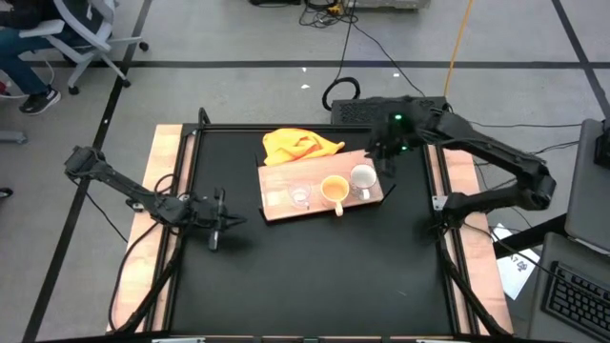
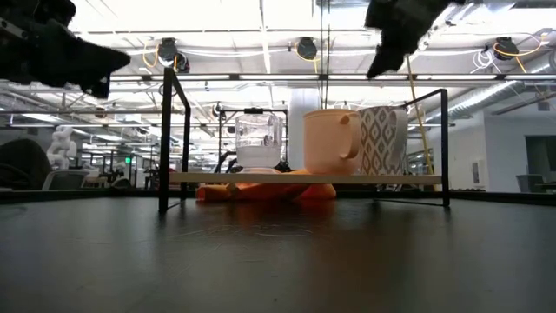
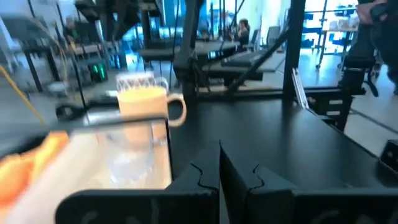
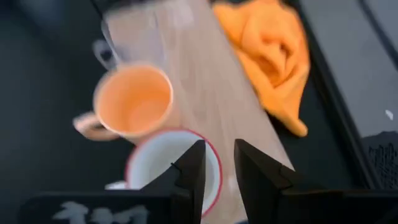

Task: Stack small to large cups/mugs on shelf
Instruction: Return to Home Position

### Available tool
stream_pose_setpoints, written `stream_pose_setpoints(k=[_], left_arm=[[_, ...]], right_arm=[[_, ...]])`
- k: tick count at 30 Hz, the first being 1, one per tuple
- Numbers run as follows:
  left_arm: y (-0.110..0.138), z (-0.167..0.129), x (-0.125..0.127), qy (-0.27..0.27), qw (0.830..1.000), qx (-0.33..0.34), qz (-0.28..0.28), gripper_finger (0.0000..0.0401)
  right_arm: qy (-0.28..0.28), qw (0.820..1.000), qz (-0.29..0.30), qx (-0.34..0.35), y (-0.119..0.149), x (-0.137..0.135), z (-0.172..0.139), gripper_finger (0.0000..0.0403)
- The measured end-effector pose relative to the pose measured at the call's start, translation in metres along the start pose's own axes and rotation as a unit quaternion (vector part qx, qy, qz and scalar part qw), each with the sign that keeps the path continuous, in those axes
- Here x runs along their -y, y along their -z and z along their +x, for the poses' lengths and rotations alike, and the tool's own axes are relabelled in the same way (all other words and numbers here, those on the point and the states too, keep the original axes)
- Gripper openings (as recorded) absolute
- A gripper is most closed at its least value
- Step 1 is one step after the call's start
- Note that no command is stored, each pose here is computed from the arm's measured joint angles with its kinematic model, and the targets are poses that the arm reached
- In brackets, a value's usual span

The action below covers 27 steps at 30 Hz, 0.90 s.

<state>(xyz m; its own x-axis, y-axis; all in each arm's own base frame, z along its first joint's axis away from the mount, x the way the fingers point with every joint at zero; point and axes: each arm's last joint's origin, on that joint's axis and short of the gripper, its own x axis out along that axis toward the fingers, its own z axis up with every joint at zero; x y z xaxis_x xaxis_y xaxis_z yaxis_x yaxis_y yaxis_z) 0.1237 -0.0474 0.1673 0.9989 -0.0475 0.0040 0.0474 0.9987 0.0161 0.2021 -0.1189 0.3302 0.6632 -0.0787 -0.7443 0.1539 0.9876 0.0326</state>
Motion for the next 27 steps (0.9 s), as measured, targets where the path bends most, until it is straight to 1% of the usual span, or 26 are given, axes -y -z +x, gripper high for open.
stream_pose_setpoints(k=[2,4,6,8,14,17,21,25,27], left_arm=[[-0.003,0.000,0.000,-0.004,1.000,0.015,0.026,0.0005],[-0.005,0.000,0.000,-0.007,0.999,0.025,0.044,0.0005],[-0.007,0.000,-0.001,-0.010,0.998,0.032,0.060,0.0003],[-0.008,0.000,-0.001,-0.012,0.997,0.037,0.068,0.0002],[-0.011,-0.001,-0.001,-0.014,0.996,0.053,0.071,0.0001],[-0.011,-0.001,-0.001,-0.013,0.996,0.053,0.076,0.0001],[-0.017,-0.001,0.001,-0.011,0.993,0.072,0.094,0.0001],[-0.028,0.000,0.002,-0.038,0.992,0.078,0.096,0.0001],[-0.030,0.001,0.003,-0.038,0.992,0.069,0.096,0.0001]], right_arm=[[-0.007,1.000,0.007,0.029,0.000,-0.006,-0.015,0.0064],[-0.012,0.998,0.000,0.059,0.004,-0.014,-0.025,0.0044],[-0.011,0.996,-0.002,0.085,0.011,-0.020,-0.031,0.0016],[-0.011,0.995,-0.004,0.104,0.021,-0.026,-0.035,0.0006],[-0.024,0.989,0.027,0.146,0.056,-0.043,-0.039,0.0001],[-0.037,0.984,0.026,0.170,0.071,-0.052,-0.037,0.0001],[-0.059,0.978,0.018,0.197,0.090,-0.063,-0.032,0.0000],[-0.076,0.975,0.011,0.209,0.106,-0.069,-0.025,0.0000],[-0.086,0.973,0.013,0.216,0.112,-0.072,-0.020,0.0000]])
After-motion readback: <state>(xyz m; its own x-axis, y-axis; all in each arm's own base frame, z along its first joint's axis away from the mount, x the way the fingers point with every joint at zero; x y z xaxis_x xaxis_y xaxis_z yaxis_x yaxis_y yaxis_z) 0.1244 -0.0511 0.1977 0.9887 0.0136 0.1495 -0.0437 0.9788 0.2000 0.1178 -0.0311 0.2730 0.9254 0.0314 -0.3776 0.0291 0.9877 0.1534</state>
